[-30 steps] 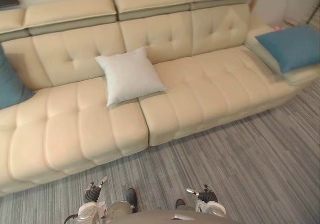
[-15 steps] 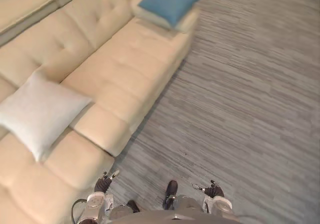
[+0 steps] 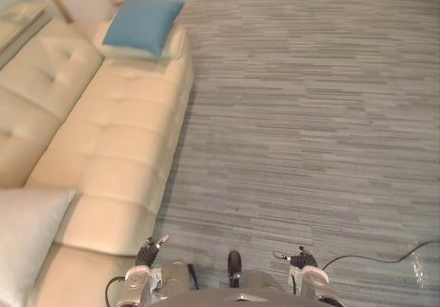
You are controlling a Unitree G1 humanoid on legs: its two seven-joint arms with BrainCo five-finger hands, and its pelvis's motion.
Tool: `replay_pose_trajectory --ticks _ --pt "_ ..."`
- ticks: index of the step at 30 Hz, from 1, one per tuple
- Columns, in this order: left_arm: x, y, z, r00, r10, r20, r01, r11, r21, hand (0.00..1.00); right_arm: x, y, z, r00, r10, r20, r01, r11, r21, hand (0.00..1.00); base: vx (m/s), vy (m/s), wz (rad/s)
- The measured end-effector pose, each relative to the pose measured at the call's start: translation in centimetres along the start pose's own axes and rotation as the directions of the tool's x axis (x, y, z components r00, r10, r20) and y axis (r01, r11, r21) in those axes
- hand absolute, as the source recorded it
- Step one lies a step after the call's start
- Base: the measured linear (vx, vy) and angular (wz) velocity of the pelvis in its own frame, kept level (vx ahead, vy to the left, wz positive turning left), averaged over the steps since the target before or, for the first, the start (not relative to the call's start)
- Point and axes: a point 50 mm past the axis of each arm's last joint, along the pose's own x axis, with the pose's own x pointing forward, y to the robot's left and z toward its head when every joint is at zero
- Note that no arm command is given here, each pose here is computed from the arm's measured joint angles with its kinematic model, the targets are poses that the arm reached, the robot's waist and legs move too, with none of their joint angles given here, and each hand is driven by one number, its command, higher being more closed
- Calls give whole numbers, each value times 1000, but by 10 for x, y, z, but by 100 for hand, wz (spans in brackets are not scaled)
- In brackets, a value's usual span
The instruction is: Pick up cushions and gather them together orderly.
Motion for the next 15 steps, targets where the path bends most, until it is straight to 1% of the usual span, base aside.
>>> replay_pose_trajectory --ticks 5,7,10,11,15 --pt "1 -2 4 1000 -4 14 4 1000 -3 0 -3 3 -5 1000 -2 -7 2 1000 10 0 196 175 -82" --pt "2 -3 6 1000 -4 17 4 1000 -8 0 -3 2 -6 1000 -17 -10 17 1000 9 0 289 276 -69" --pt "2 6 5 999 32 15 -32 998 -46 0 -5 2 -13 999 -13 -29 13 1000 4 0 352 380 -63" --pt "1 13 2 999 50 7 -50 998 -48 0 -6 6 -17 999 -2 -39 2 1000 4 0 320 376 -48" --pt "-2 29 -10 996 82 -43 -83 996 -15 0 -12 14 -30 997 20 -74 -18 1000 19 0 311 242 -4"
